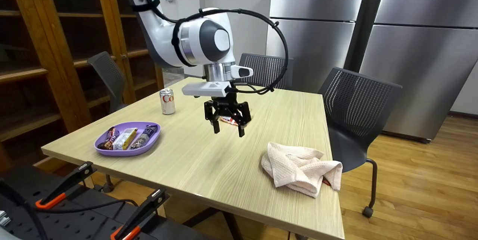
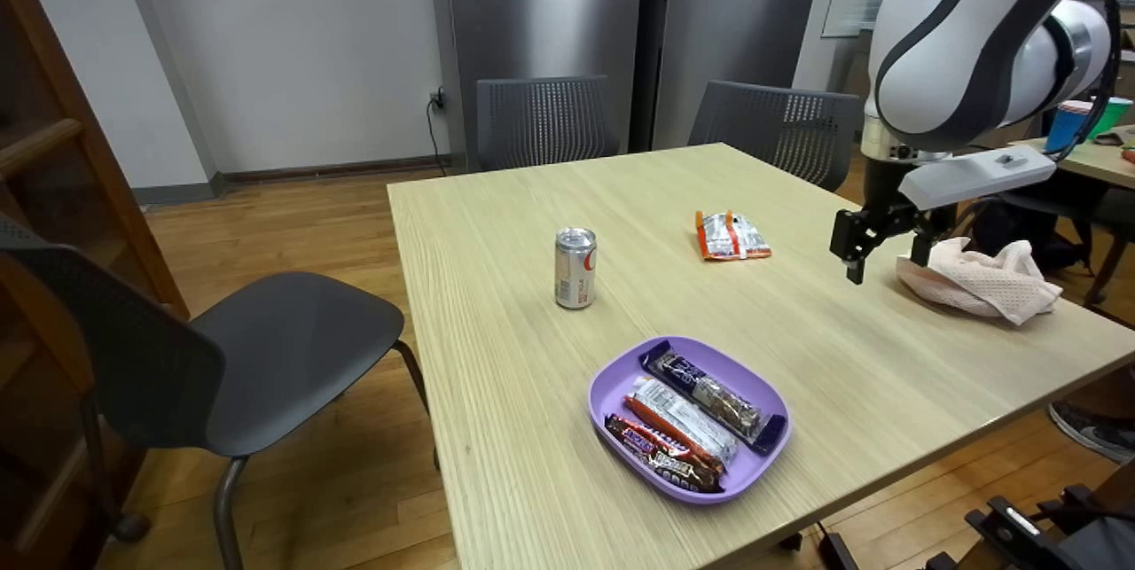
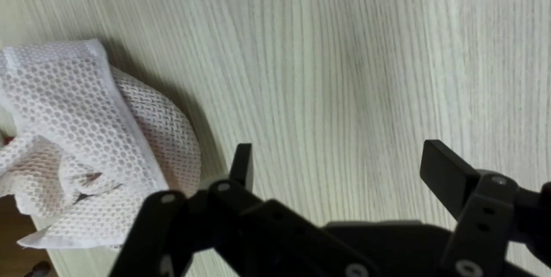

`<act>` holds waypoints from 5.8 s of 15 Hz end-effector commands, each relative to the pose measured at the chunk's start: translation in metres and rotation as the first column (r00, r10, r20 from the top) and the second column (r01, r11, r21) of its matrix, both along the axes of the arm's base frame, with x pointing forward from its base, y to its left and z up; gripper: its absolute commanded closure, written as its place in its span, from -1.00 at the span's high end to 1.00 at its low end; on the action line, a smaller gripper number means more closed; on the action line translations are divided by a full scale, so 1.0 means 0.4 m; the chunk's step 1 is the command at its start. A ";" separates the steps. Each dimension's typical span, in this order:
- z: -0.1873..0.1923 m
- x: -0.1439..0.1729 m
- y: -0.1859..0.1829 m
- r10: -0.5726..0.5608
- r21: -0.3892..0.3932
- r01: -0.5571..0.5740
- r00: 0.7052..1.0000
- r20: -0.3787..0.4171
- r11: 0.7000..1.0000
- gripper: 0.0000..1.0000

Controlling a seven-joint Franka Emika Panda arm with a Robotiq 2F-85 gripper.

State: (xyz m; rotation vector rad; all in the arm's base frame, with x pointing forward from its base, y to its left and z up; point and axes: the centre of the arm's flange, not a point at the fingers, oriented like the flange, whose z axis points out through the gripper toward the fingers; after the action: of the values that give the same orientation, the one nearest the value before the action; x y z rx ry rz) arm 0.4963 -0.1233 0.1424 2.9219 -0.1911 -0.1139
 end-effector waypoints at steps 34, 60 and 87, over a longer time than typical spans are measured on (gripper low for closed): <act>-0.076 0.014 -0.355 -0.163 -0.166 0.155 0.986 -0.031 0.974 1.00; -0.037 -0.035 -0.352 -0.145 -0.270 0.128 0.988 -0.046 0.954 0.17; -0.026 0.024 -0.178 -0.070 -0.187 0.043 0.988 -0.139 0.981 -0.99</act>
State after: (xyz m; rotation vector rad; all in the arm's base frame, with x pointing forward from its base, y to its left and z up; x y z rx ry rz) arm 0.5058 -0.2111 0.1153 2.6936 -0.2545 -0.2561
